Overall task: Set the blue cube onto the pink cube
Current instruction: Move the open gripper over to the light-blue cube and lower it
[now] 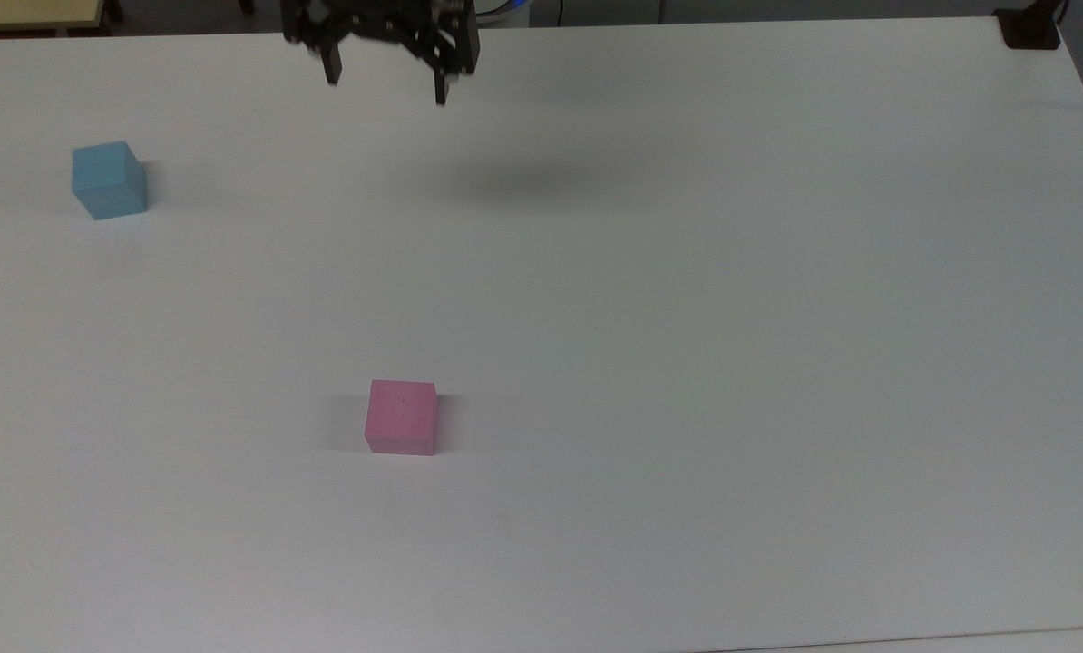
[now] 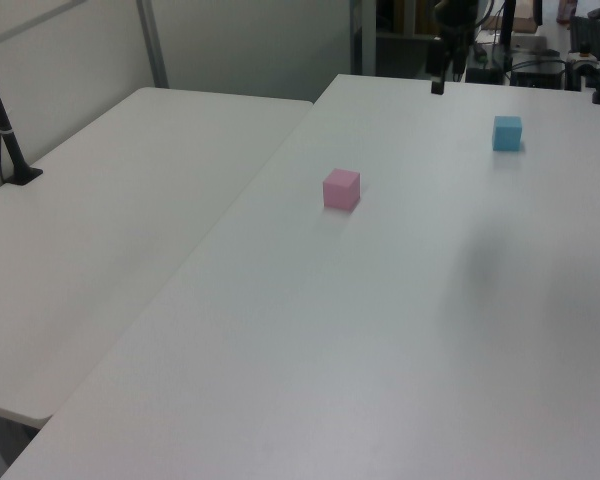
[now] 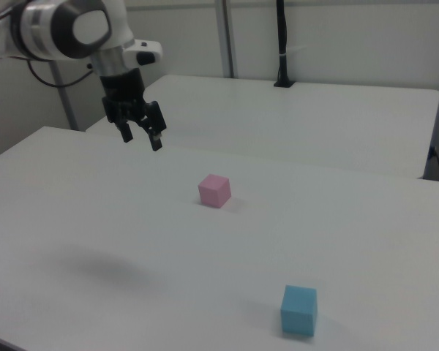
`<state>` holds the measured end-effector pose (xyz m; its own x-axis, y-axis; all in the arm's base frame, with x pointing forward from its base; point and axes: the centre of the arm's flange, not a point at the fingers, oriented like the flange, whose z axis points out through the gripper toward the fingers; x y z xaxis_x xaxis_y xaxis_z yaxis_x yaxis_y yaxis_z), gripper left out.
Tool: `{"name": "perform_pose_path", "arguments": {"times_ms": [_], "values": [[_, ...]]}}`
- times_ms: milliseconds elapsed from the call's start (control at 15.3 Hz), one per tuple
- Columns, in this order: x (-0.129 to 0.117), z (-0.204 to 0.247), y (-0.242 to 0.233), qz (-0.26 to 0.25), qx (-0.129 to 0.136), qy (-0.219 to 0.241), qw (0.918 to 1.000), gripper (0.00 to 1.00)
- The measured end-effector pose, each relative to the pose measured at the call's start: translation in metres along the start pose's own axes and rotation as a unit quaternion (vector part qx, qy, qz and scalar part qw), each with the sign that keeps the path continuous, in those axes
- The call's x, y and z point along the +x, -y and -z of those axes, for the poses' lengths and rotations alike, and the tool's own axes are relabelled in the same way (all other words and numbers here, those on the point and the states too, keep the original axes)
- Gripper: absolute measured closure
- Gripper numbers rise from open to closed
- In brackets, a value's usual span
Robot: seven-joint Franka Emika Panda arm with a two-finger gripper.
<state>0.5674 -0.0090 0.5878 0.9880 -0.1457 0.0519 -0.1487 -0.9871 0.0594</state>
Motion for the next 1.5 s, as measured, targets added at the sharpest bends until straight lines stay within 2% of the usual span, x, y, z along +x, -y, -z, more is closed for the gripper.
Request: {"name": "perform_pose_path", "arguments": {"times_ms": [65,327,654,916,1112,1308,1504], "values": [[-0.017,0.004,-0.004,0.0,0.0,0.008,1.0,0.0],[-0.011,-0.01,-0.013,0.063,-0.001,0.02,0.9978,0.0],[-0.01,-0.01,-0.014,0.071,-0.001,0.021,0.9972,0.0],[-0.009,-0.013,-0.025,0.097,0.0,0.026,0.9949,0.0],[-0.001,-0.039,-0.083,0.136,0.0,0.051,0.9894,0.0],[0.006,-0.08,-0.167,0.16,0.001,0.077,0.9841,0.0],[0.01,-0.128,-0.236,0.151,-0.019,0.07,0.9859,0.0]]}}
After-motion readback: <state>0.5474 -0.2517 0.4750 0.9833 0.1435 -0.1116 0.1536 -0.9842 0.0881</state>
